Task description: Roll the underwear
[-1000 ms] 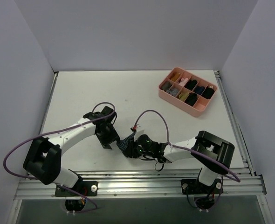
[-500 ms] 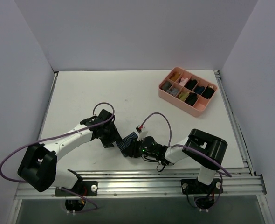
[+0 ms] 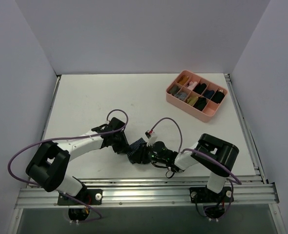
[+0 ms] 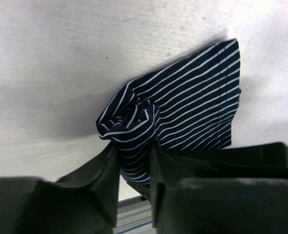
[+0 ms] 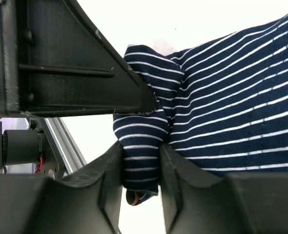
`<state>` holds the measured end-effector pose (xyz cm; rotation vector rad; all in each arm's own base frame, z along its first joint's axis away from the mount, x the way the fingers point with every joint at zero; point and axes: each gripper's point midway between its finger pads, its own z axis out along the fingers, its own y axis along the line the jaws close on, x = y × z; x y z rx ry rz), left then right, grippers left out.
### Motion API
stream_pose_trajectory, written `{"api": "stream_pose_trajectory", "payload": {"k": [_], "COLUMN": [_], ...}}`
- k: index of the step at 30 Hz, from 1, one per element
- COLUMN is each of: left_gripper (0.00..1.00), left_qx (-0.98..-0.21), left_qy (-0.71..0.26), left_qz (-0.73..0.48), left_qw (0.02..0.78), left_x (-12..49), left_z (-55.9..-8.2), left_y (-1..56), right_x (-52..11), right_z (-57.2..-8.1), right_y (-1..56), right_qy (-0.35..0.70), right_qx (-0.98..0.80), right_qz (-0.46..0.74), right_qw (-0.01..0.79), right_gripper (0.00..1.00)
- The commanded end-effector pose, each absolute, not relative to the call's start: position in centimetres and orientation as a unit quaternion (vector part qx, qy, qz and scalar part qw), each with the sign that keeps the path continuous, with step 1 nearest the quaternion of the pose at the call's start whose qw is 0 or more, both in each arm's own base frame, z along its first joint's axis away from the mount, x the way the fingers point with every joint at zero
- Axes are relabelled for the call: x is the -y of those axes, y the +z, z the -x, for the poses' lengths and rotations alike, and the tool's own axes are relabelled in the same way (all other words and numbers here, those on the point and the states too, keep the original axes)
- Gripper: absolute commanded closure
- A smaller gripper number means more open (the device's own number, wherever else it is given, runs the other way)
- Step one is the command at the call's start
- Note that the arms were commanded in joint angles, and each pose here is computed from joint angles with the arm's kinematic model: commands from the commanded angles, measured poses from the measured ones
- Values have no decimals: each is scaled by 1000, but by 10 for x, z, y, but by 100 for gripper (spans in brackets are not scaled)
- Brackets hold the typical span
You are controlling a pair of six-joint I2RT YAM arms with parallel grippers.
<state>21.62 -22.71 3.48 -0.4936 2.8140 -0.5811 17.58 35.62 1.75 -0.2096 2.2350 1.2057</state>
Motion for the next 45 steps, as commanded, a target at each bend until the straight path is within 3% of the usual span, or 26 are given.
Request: {"api": "stream_pose_trajectory", "payload": {"k": [1,3,8,16,23,40,45], "left_gripper": [74,82,91,94,96,97,97], "left_qx": [-967,-969,-977,-986,-990,-993,-994], "left_qy": [-195,-185,-145,-110,-88,-70,-48], "left_qz": [133,131,129,111,99,92,98], "left_qw": [98,95,83,66,43,16,-5], "left_x": [229,226,218,229,243,253,245], "left_z": [-206,-204,-199,-197,-195,-191,-182], "left_y": [22,19,18,19,14,15,12], "right_x": [-254,-255,-269,-272,-293,-322,-329], "right_z": [-137,-143,-170,-203,-204,-174,-173], "right_y": [-84,-75,-20,61,100,58,42], "right_qy": [236,231,211,178,162,83,83], "right_qx": [-950,-949,-939,-913,-881,-866,-869], "right_qz": [91,98,144,190,228,309,302], "right_qw": [181,189,229,313,381,385,382], "right_gripper": [70,64,52,48,46,48,55]}}
